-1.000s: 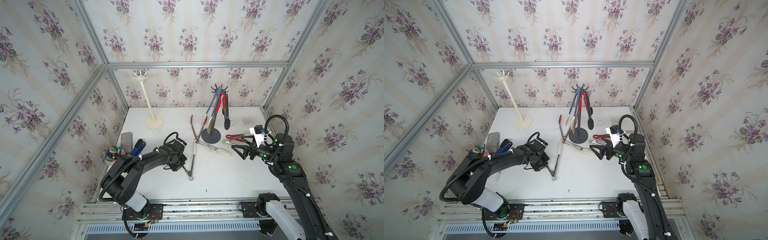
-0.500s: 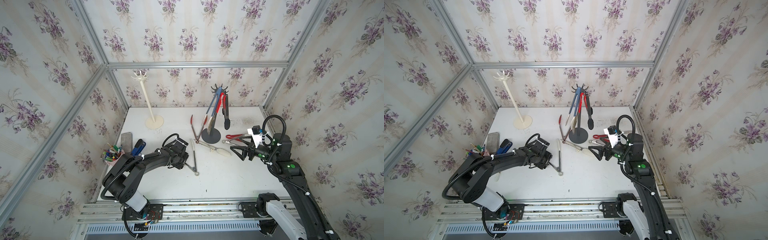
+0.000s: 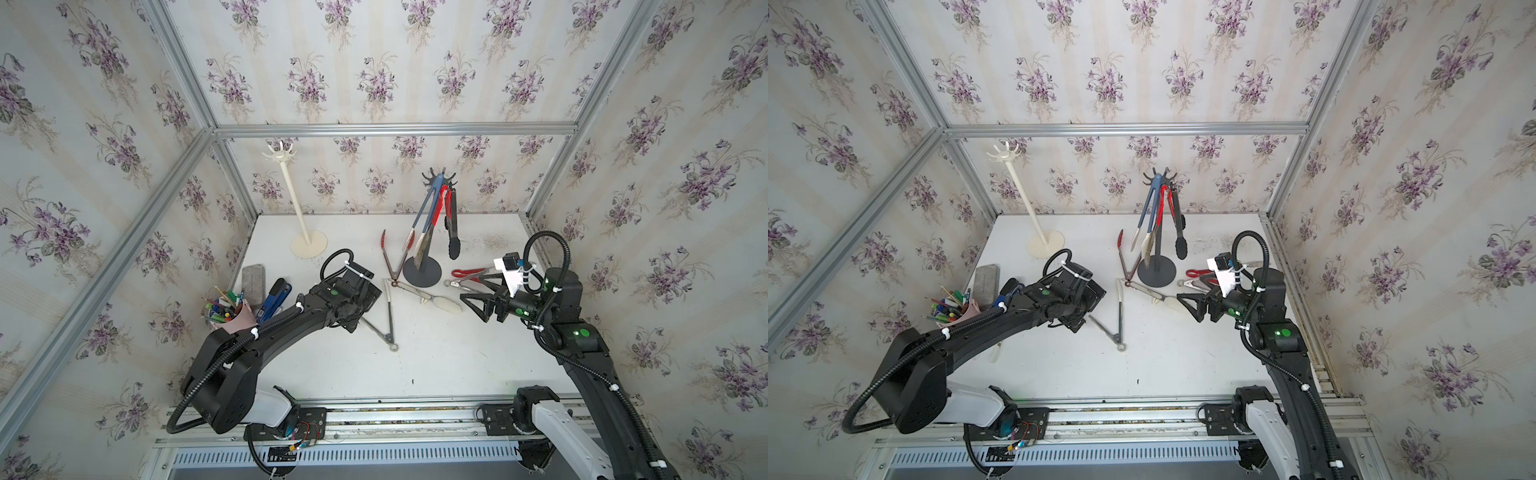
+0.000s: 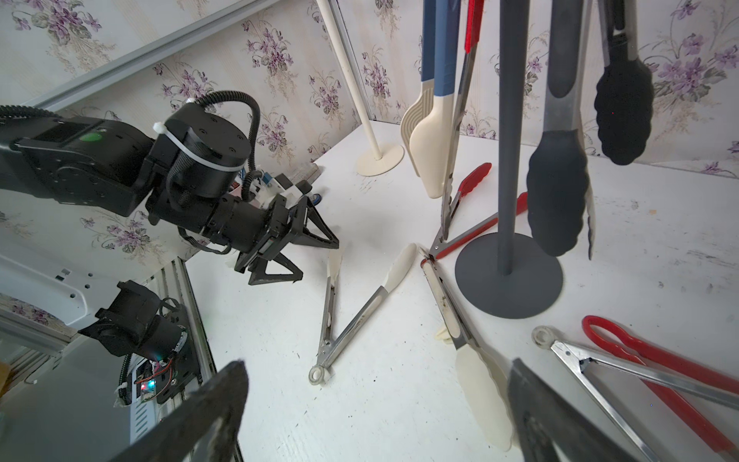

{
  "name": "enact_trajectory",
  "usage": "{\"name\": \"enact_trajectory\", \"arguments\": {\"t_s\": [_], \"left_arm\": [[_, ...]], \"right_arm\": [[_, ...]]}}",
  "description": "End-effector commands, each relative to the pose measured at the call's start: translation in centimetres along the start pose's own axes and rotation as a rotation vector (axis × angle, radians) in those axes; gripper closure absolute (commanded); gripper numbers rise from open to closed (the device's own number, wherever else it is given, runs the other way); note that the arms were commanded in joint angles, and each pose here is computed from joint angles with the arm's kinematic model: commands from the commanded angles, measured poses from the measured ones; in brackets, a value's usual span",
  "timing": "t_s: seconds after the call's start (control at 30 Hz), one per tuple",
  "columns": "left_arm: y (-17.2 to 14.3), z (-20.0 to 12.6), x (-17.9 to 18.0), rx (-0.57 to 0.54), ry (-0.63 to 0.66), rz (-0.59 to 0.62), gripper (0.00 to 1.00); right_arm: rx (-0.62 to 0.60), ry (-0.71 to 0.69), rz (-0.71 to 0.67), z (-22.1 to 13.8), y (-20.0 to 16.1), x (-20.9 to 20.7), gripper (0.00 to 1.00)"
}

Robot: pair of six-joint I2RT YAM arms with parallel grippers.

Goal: Hang food tongs on kitchen utensil racks
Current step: Adjust the food tongs at the center of the board, then pick up the food tongs from the center of the board.

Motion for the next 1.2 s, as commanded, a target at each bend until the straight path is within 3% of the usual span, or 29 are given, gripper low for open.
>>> {"name": "enact_trajectory", "arguments": {"t_s": [0.0, 0.17, 0.63, 0.93, 1.17], "left_arm": [[0.7, -1.6, 0.1, -0.042, 0.044, 0.26, 0.01], [1.1, -2.5, -1.2, -0.04, 0.025, 0.609, 0.01], [-0.3, -2.3, -0.6, 0.04, -0.051, 1.594, 0.01], [-1.7, -0.5, 1.6, 0.146, -0.099, 1.997, 0.03], [-2.0, 1.9, 2.6, 0.227, -0.065, 2.101, 0.04]], "right_arm": [[-0.001, 0.002, -0.023, 0.0, 0.1, 0.1, 0.0], [0.0, 0.005, -0.037, -0.2, 0.0, 0.3, 0.0], [0.021, 0.035, -0.042, -0.2, -0.3, 0.6, 0.0], [0.022, 0.048, -0.032, -0.2, -0.5, 0.7, 0.0], [0.024, 0.064, -0.02, -0.1, -0.5, 0.8, 0.0]]}}
Point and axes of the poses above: each gripper's point midway between its finger pads, its own z axis out along the fingers, its own x axis along the line the jaws close on, y = z × x, the point moved 7 cm from there along -z, back along the fingers, and after that the axes turned 6 degrees about z, right-handed, at the moved point
